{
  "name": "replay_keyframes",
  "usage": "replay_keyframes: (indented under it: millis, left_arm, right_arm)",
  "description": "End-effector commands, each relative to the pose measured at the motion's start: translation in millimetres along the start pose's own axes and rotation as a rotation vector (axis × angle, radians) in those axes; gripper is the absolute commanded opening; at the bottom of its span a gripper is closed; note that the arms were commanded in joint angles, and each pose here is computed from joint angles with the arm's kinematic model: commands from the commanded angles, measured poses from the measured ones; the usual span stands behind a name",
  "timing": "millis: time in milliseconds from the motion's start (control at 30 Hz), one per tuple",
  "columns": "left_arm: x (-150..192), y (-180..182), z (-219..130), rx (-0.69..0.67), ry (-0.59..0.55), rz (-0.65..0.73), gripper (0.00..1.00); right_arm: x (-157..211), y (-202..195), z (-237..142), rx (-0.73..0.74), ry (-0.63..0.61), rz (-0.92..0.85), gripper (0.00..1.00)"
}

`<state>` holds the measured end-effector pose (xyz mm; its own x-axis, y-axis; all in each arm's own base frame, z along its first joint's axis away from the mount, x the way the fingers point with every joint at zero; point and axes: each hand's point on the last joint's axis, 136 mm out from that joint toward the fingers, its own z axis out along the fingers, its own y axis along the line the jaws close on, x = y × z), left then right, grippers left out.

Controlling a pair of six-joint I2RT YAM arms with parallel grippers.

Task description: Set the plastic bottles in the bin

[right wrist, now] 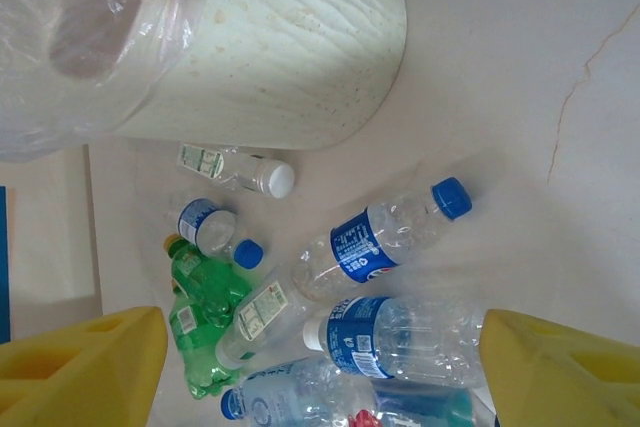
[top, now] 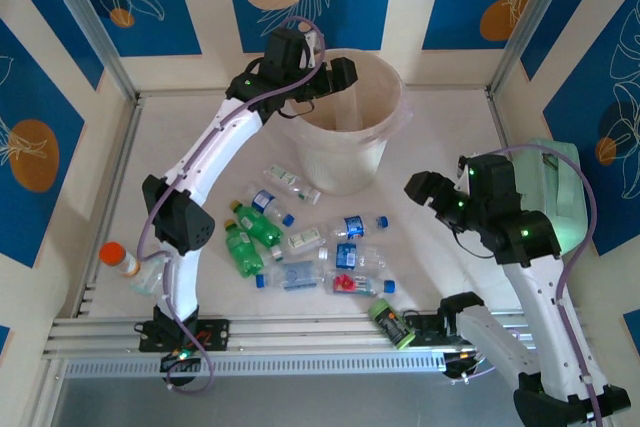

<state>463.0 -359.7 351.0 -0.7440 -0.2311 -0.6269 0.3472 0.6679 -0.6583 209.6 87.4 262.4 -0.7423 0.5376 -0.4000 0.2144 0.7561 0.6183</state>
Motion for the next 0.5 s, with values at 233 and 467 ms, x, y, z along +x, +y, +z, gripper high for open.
replay_keyframes:
  millis: [233,467]
  left_arm:
    - [-32.4,-48.9,-92.9,0.055,-0.151,0.126,0.89]
    - [21.4,-17.7,-147.5,0.002,-0.145,0.125,0.91]
  right_arm:
    - [25.0,8.4,8.3,-0.001,0.148,-0.119,0.83]
    - [68.7,2.6,25.3,0.081,0.298,-0.301,0.85]
